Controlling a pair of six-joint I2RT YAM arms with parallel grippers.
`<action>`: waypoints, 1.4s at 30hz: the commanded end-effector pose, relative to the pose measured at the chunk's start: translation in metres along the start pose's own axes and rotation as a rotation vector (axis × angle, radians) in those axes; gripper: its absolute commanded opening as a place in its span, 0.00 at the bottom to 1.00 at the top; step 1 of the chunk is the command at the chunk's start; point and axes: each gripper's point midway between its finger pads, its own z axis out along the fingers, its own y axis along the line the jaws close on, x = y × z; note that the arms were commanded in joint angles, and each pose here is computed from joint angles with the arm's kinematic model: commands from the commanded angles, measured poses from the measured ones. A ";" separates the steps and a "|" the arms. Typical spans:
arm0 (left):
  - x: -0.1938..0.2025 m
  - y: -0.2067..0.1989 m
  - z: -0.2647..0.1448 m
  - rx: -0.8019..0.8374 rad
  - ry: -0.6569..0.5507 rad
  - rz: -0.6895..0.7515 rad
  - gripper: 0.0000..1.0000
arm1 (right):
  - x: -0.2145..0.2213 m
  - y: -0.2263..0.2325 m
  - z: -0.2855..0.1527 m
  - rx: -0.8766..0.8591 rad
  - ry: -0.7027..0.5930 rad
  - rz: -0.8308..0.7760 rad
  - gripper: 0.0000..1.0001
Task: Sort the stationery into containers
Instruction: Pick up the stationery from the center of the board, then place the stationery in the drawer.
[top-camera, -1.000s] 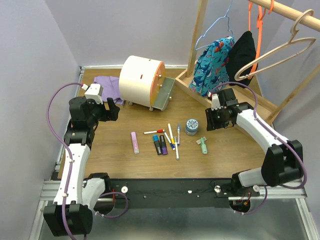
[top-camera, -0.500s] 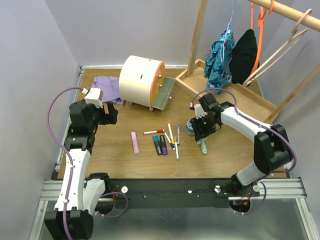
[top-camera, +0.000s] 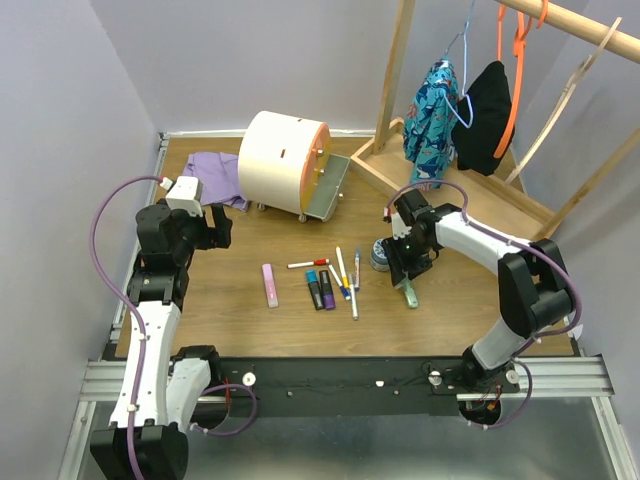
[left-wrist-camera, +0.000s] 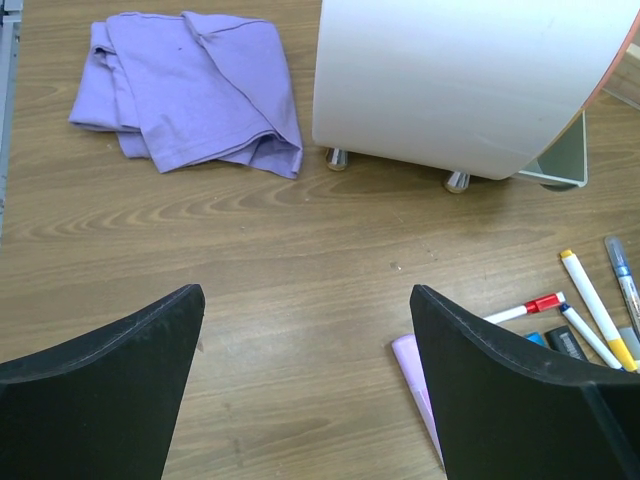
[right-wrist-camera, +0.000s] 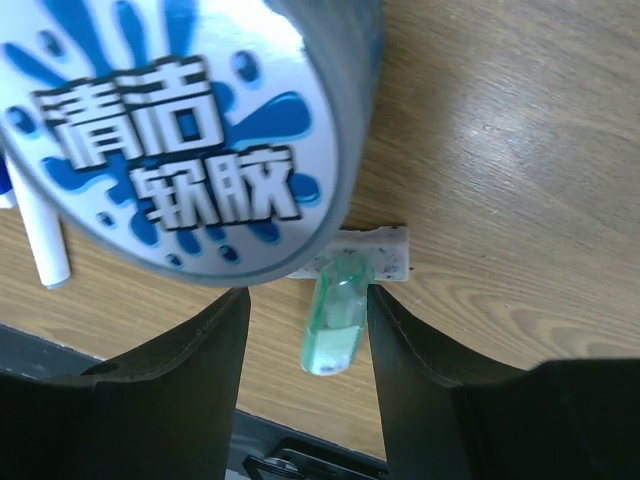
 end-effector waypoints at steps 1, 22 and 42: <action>-0.013 0.008 -0.003 -0.036 -0.044 0.006 0.93 | 0.000 -0.011 0.007 0.058 0.016 0.040 0.57; -0.018 0.009 -0.001 -0.026 -0.069 -0.031 0.93 | -0.008 -0.008 -0.010 0.053 -0.049 0.023 0.20; -0.096 -0.002 -0.004 0.045 -0.181 0.051 0.93 | -0.160 0.109 -0.132 -0.482 -0.412 -0.005 0.15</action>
